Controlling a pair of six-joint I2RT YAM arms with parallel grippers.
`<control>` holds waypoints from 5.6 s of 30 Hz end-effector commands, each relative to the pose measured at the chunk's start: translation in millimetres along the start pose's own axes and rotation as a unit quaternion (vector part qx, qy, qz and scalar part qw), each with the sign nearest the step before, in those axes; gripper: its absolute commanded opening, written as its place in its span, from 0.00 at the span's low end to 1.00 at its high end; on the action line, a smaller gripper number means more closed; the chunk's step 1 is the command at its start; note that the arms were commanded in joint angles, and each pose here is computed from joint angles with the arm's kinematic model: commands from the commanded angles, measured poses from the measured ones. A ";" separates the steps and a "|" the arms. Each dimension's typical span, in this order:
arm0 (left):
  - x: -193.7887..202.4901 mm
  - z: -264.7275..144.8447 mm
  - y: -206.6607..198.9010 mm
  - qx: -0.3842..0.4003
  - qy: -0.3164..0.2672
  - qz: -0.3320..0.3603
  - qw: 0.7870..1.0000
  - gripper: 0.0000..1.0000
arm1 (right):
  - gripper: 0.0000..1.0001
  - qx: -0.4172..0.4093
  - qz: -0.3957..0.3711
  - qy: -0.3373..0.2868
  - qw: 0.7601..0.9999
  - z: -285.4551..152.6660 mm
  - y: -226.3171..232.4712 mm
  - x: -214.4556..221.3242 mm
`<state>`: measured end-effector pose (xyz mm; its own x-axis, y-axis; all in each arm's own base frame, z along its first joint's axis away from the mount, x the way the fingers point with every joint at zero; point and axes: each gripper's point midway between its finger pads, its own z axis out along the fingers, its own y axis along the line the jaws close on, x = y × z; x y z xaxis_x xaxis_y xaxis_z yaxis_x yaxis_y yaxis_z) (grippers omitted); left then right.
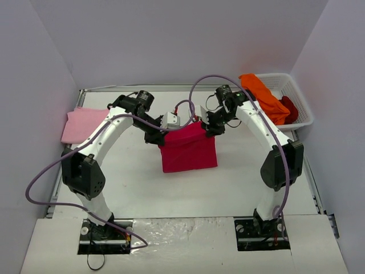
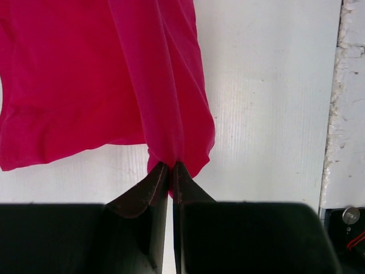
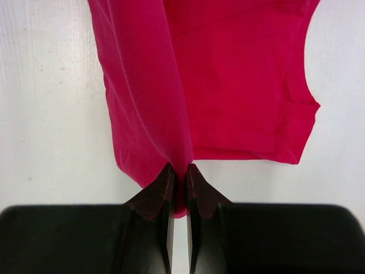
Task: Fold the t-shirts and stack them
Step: Fold the long partially folded tshirt into a neat square, then put the neatly folded tshirt into the corner of the board with the left arm
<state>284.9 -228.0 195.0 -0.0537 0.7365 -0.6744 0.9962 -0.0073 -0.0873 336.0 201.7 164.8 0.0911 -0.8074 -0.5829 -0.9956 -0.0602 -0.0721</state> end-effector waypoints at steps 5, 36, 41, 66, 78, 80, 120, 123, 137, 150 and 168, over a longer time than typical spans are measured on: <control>-7.9 -14.9 28.8 -0.042 -0.012 0.008 0.999 0.02 | 0.00 0.029 0.004 -0.007 1.000 -7.7 -29.2 -1.2; 29.2 6.5 126.7 -0.096 -0.012 -0.062 0.993 0.02 | 0.00 0.061 0.024 -0.037 0.997 49.2 -143.4 21.2; 41.0 17.2 149.1 -0.111 -0.005 -0.082 0.990 0.02 | 0.00 0.060 0.033 -0.040 0.997 66.9 -157.6 30.8; 22.9 -49.6 173.0 -0.299 -0.022 -0.154 0.941 0.75 | 0.68 0.189 0.065 -0.040 0.979 -3.1 -162.0 1.5; 52.5 -48.8 131.3 -0.300 -0.058 -0.329 0.894 0.94 | 0.79 0.332 0.121 0.132 0.926 -15.8 -90.8 13.5; 57.3 -50.9 129.5 -0.297 -0.070 -0.346 0.887 0.94 | 0.80 0.351 0.096 0.125 0.923 -7.3 -80.5 -4.0; 131.6 -113.1 136.2 -0.332 -0.170 -0.495 0.785 0.94 | 0.77 0.246 -0.017 0.196 0.949 190.6 46.7 -43.3; 130.8 -114.9 135.9 -0.337 -0.169 -0.492 0.785 0.94 | 0.76 0.242 -0.016 0.199 0.949 196.8 47.2 -41.5; 131.4 -115.1 134.1 -0.339 -0.168 -0.484 0.789 0.94 | 0.52 0.270 -0.006 0.220 0.937 210.1 32.5 -31.6; 132.5 -115.4 130.2 -0.341 -0.165 -0.481 0.791 0.94 | 0.15 0.291 0.011 0.240 0.926 204.6 10.7 -14.4; 107.2 -97.9 120.9 -0.262 -0.238 -0.549 0.757 0.94 | 0.00 0.341 0.014 0.186 0.921 153.4 -23.2 -81.7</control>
<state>405.0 -69.3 153.2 -0.7905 -0.1493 -0.5940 0.2012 0.8527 -0.4821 344.3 356.1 49.0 -0.0641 -0.9680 -0.2428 -0.7775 0.2010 -0.5958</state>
